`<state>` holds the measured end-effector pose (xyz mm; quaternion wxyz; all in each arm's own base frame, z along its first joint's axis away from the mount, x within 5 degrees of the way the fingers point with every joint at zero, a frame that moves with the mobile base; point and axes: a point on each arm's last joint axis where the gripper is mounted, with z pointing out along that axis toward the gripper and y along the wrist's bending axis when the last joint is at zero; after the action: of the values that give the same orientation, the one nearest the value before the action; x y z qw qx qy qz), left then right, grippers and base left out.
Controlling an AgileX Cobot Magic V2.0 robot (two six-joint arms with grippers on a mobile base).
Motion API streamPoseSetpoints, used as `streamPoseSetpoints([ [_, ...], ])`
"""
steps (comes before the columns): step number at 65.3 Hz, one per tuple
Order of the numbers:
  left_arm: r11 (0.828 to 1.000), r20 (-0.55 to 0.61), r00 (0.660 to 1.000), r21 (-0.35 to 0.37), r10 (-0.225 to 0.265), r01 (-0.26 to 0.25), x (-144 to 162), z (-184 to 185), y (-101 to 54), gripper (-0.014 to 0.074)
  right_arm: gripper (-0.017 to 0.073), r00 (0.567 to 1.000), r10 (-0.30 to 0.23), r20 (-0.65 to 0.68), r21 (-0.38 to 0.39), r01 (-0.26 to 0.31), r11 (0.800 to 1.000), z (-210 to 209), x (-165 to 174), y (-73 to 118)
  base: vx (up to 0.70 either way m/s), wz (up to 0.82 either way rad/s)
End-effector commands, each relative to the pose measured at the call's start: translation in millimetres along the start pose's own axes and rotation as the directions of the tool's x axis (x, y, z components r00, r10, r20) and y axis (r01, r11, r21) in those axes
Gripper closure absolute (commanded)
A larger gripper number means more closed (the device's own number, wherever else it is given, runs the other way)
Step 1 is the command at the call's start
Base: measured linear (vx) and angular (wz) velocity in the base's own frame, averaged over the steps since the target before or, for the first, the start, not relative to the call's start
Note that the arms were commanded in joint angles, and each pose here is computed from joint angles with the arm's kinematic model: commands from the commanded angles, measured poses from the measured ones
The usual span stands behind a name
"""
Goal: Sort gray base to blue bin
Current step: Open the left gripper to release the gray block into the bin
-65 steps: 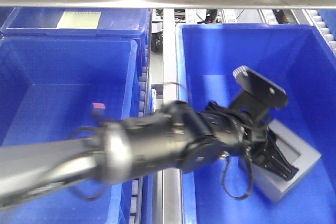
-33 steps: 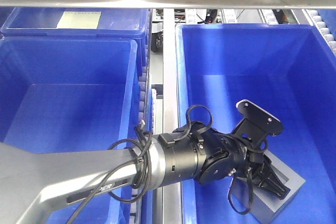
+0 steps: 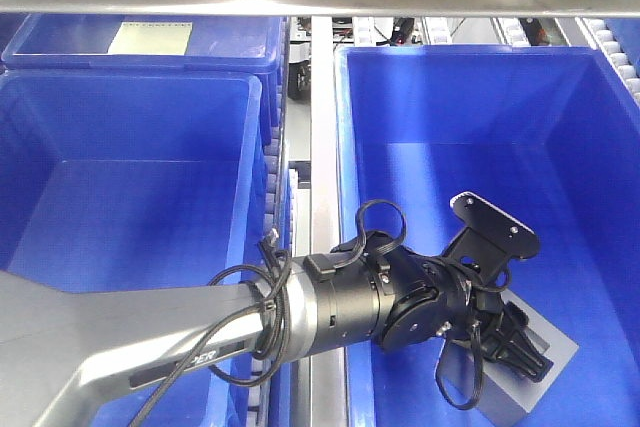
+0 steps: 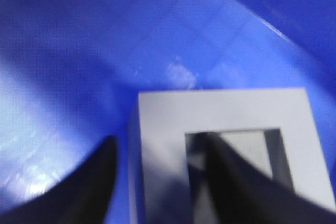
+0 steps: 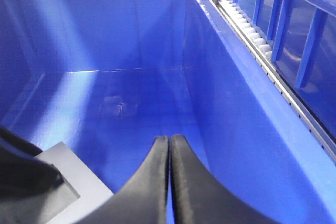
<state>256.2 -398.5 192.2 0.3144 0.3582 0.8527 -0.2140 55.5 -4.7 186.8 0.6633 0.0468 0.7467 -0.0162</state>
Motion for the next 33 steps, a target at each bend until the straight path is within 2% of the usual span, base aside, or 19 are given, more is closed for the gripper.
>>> streamPoseSetpoints([
  [1, 0.999, 0.176, 0.984, 0.043, -0.014, 0.007, -39.3, -43.5, -10.4, 0.0141, 0.0564, 0.999, -0.014, 0.048, 0.0, 0.014, 1.0, -0.1, -3.9, 0.0, 0.0, 0.0],
  [11, 0.998, 0.225, 0.974, 0.06, -0.012, -0.002, -47.6, -61.0, -15.8, 0.0212, 0.0564, 0.999, -0.014, 0.048, 0.0, 0.014, 1.0, -0.1, -3.9, 0.0, 0.0, 0.0],
  [18, 0.997, 0.294, 0.956, 0.08, -0.015, -0.009, -49.0, -76.5, -18.5, 0.0354, 0.0564, 0.999, -0.014, 0.048, 0.0, 0.014, 1.0, -0.1, -3.9, 0.0, 0.0, 0.0],
  [28, 0.996, 0.347, 0.938, 0.091, -0.018, -0.015, -36.7, -98.7, -15.5, 0.0603, 0.0564, 0.999, -0.014, 0.048, 0.0, 0.014, 1.0, -0.1, -3.9, 0.0, 0.0, 0.0],
  [33, 0.995, 0.379, 0.925, 0.095, -0.013, -0.025, -29.4, -111.6, -13.7, 0.0602, 0.0564, 0.999, -0.014, 0.048, 0.0, 0.014, 1.0, -0.1, -3.9, 0.0, 0.0, 0.0],
])
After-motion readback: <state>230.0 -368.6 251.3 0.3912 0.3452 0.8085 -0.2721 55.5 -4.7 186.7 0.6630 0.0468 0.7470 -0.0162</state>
